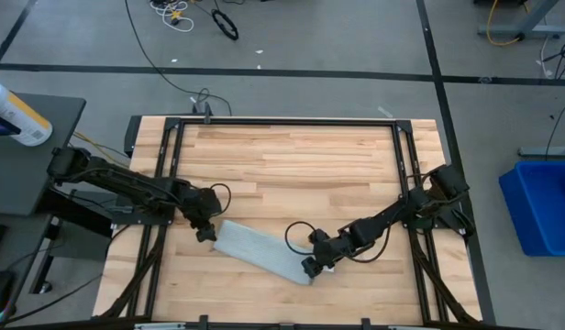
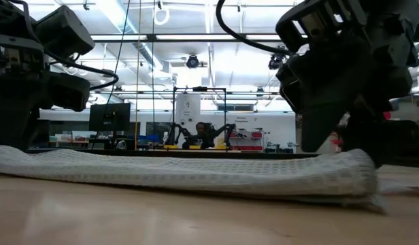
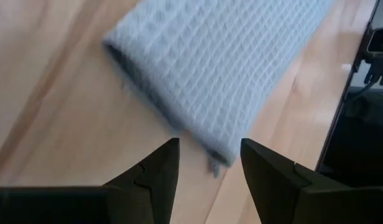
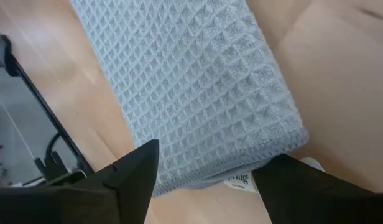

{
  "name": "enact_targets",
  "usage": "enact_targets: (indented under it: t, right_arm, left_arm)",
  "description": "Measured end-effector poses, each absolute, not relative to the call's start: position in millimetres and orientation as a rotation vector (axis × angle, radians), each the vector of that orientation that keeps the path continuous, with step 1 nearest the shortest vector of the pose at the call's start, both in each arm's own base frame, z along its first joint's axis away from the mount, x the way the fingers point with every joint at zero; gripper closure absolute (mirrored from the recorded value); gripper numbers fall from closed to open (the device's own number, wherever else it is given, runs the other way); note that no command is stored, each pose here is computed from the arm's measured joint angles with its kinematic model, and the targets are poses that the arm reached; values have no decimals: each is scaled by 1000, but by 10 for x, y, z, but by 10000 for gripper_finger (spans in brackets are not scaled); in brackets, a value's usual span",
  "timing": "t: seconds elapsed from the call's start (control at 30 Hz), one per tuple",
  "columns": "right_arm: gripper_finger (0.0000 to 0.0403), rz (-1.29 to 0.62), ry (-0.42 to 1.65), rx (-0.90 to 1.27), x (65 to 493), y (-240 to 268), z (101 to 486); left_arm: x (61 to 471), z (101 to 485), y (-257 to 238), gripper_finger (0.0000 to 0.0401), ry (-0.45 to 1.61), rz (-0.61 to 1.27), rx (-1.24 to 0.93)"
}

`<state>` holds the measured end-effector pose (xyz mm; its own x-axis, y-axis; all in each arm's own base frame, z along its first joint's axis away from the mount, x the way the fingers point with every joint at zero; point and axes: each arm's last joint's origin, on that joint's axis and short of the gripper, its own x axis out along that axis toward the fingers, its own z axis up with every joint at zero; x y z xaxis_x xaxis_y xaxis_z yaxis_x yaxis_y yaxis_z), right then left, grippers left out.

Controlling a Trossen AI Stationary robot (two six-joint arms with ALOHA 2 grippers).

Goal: Fold microfiber towels
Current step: Fold the grey towel

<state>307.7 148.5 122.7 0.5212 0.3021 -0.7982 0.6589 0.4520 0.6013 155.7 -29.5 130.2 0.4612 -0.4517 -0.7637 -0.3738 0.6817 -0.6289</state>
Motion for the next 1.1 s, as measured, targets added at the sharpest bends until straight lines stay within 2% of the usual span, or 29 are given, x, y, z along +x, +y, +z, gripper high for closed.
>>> enact_targets:
  t: [0.2,0.33,0.53,0.7,0.9,1.1]
  right_arm:
    - [129,-284,1033,1127,3086,1483,1230]
    - [142,-282,1037,1125,3085,1483,1228]
    - [159,-287,1037,1131,3068,1517,1227]
    - [147,-286,1033,1128,3055,1547,1228]
    - [138,-289,1028,1139,3057,1551,1231]
    - [168,-284,1003,1145,3074,1548,1232]
  left_arm:
    - [1567,1267,-228,220,1130,-8,-854]
    - [1557,1198,-185,236,1185,58,-862]
    - [1584,1241,-172,317,1166,100,-845]
    - [1553,1206,-149,388,1193,176,-822]
    - [1564,1207,-151,397,1178,174,-846]
    - [1610,1232,-157,398,1133,162,-886]
